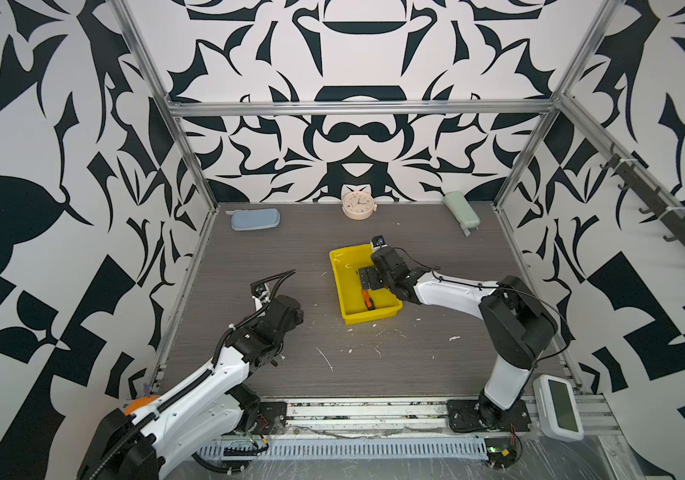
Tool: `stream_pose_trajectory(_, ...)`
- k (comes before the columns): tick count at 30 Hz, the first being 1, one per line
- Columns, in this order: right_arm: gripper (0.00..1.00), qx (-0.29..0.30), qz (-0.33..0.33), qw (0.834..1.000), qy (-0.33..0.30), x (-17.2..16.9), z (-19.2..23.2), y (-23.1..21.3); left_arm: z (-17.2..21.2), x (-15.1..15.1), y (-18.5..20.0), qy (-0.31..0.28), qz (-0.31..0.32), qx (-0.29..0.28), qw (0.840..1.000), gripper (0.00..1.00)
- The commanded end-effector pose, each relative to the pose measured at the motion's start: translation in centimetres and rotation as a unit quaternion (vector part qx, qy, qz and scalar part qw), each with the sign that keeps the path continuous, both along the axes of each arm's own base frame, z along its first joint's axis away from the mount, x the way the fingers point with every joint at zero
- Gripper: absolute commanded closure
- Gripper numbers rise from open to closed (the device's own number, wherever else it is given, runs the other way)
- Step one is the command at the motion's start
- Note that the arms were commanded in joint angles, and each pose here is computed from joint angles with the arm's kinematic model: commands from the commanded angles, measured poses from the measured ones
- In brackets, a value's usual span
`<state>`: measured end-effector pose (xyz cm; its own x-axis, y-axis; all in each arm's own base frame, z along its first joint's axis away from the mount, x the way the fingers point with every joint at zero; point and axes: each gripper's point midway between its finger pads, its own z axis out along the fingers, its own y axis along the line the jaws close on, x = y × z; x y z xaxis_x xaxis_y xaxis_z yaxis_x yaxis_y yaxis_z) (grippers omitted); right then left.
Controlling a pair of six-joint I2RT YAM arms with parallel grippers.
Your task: Put the screwdriver in the bin
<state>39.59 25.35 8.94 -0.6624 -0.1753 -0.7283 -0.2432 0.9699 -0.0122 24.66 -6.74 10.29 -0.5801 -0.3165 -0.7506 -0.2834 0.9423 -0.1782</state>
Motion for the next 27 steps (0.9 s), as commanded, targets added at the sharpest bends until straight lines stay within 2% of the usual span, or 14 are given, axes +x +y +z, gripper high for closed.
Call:
stream_pose_trajectory(1, 0.0, -0.051, -0.093, 0.993, -0.059, 1.2, 5.2, -4.0, -0.4, -0.7, 0.6, -0.009, 0.009, -0.013, 1.0, 0.0)
stream_pose_trajectory(3, 0.0, -0.091, -0.154, 0.979, -0.096, 1.7, 7.8, -7.1, -0.2, -0.8, 0.6, -0.019, 0.007, -0.023, 1.0, 0.0)
stream_pose_trajectory(6, 0.03, -0.143, -0.212, 0.958, -0.13, 2.1, 10.4, -11.6, -0.1, -0.9, 0.6, -0.026, 0.007, -0.029, 0.999, 0.0)
stream_pose_trajectory(11, 0.09, -0.235, -0.238, 0.93, -0.152, 1.6, 10.9, -17.1, -0.2, -0.9, 0.7, -0.025, 0.01, -0.029, 0.999, 0.0)
stream_pose_trajectory(14, 0.04, -0.241, -0.221, 0.933, -0.149, 1.0, 9.0, -19.6, -0.2, -0.9, 0.6, -0.021, 0.01, -0.026, 0.999, 0.0)
stream_pose_trajectory(18, 0.04, -0.169, -0.199, 0.955, -0.139, 0.0, 5.9, -21.9, -0.4, -0.8, 0.5, -0.016, 0.007, -0.025, 1.0, 0.0)
stream_pose_trajectory(20, 0.04, -0.155, -0.177, 0.961, -0.147, -0.3, 4.7, -22.1, -0.5, -0.8, 0.4, -0.013, 0.007, -0.023, 1.0, 0.0)
stream_pose_trajectory(25, 0.06, -0.142, -0.139, 0.965, -0.172, -0.4, 2.9, -21.1, -0.7, -0.8, 0.4, -0.008, 0.007, -0.019, 1.0, 0.0)
stream_pose_trajectory(27, 0.06, -0.149, -0.154, 0.961, -0.172, -0.3, 2.3, -21.7, -0.7, -0.7, 0.4, -0.007, 0.007, -0.018, 1.0, 0.0)
